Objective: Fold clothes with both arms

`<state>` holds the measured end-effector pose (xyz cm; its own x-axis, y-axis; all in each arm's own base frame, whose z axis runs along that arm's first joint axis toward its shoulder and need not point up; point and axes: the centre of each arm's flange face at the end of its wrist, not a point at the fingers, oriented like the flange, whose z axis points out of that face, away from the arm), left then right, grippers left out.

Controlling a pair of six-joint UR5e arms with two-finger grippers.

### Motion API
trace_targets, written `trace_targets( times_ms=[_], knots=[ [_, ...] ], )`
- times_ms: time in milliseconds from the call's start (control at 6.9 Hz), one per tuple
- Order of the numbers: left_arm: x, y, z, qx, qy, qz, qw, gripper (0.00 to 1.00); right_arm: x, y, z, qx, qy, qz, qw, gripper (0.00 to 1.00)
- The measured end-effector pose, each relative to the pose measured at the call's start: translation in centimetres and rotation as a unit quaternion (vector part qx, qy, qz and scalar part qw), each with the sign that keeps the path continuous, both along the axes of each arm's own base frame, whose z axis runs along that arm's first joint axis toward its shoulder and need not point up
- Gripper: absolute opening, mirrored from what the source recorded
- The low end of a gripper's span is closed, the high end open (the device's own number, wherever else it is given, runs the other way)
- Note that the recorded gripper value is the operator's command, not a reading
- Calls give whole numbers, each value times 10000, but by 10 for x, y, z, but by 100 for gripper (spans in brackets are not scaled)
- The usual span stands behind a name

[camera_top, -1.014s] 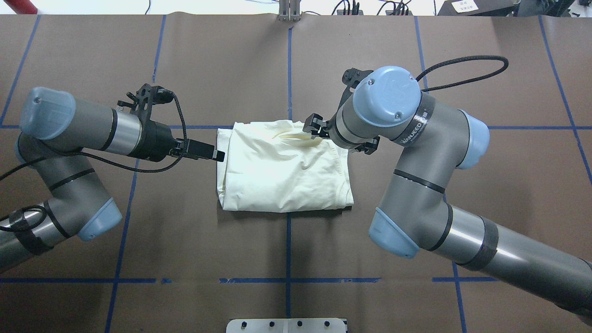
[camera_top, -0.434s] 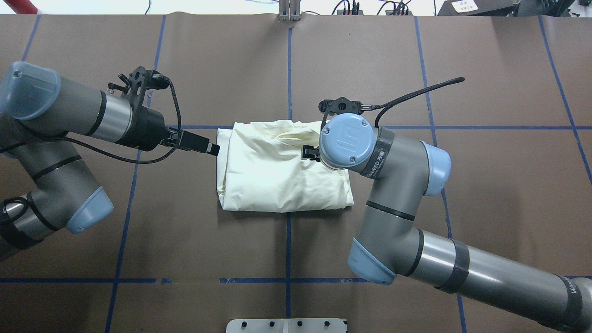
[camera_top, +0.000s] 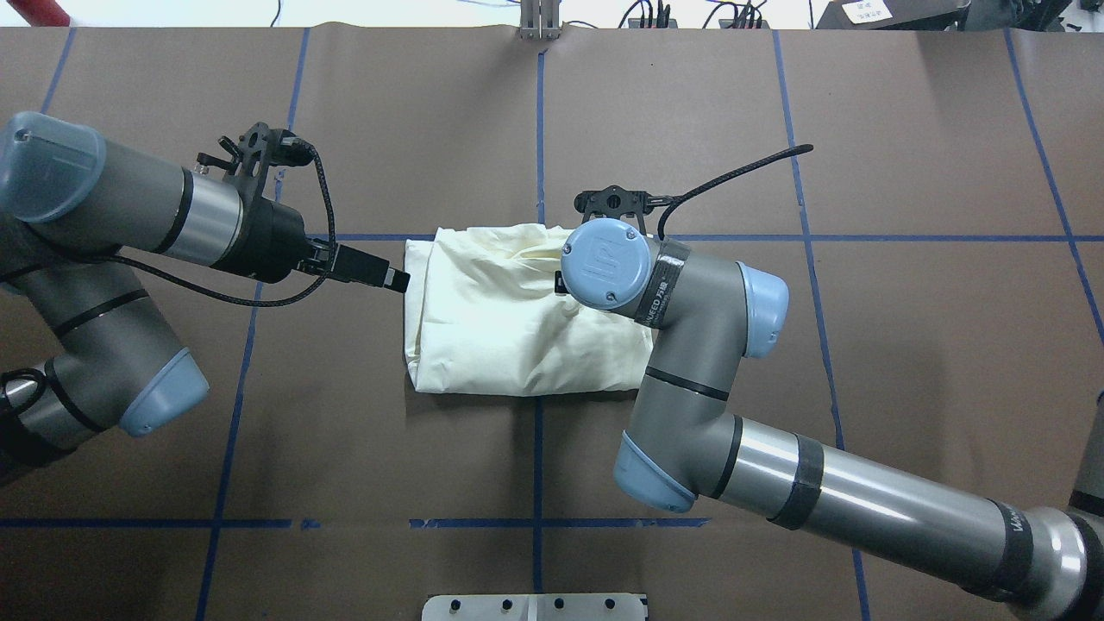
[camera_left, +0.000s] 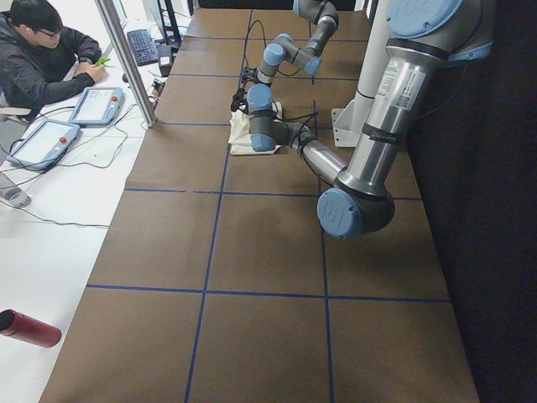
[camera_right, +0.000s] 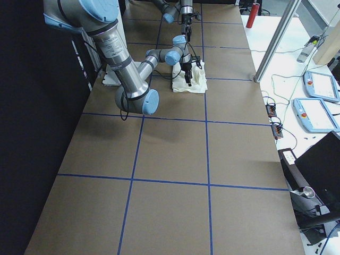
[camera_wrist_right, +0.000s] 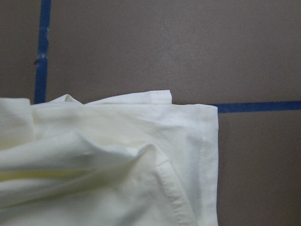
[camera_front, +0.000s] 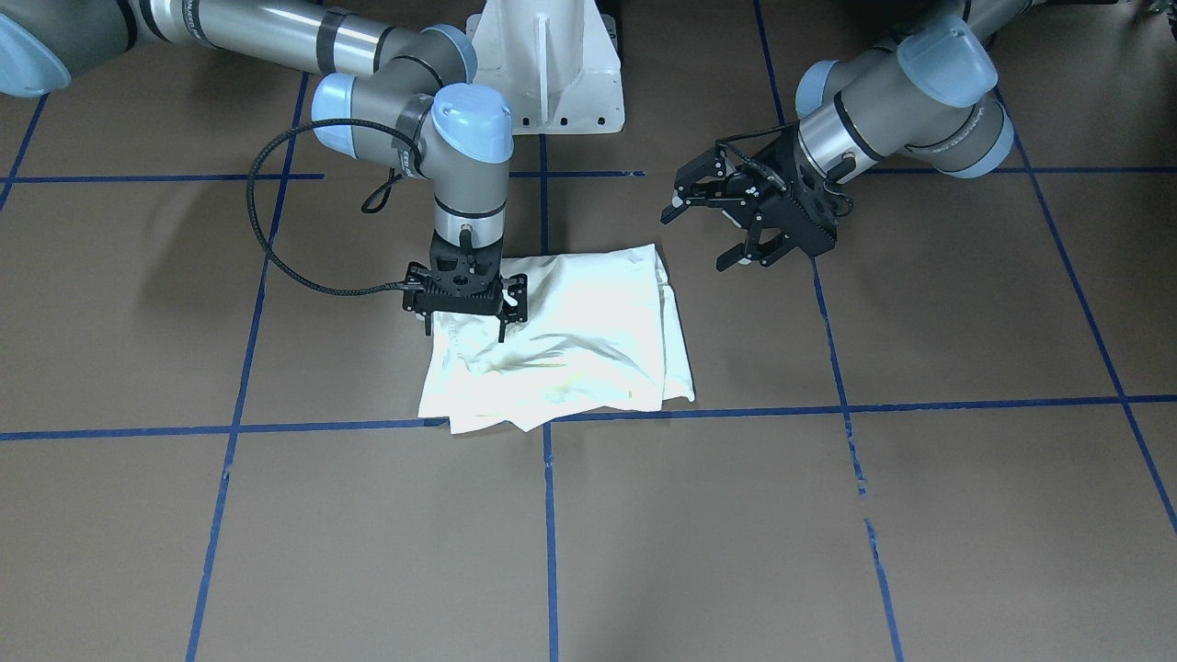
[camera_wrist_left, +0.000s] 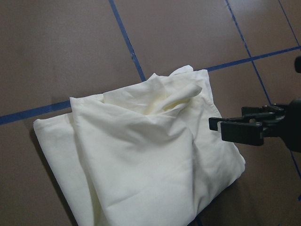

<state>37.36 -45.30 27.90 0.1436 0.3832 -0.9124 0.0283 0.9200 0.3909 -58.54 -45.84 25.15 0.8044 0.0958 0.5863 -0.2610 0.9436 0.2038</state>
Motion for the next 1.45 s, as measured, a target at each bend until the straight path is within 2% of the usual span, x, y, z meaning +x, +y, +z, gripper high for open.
trace_targets(
  times_ms=[434,724,1159,1448],
  knots=[
    [-1,1,0,6,8,6,10000,100,-6,-21,4,-5,168,129,9998,100],
    [-2,3,-3,30,32,12,10000,100,-2,-46,2,102,183,313,9993,100],
    [-2,4,-4,43,47,16,10000,100,-4,-76,0,308,32,432,9986,100],
    [-2,4,-4,34,42,18,10000,100,12,-101,-25,151,-266,409,9987,100]
  ],
)
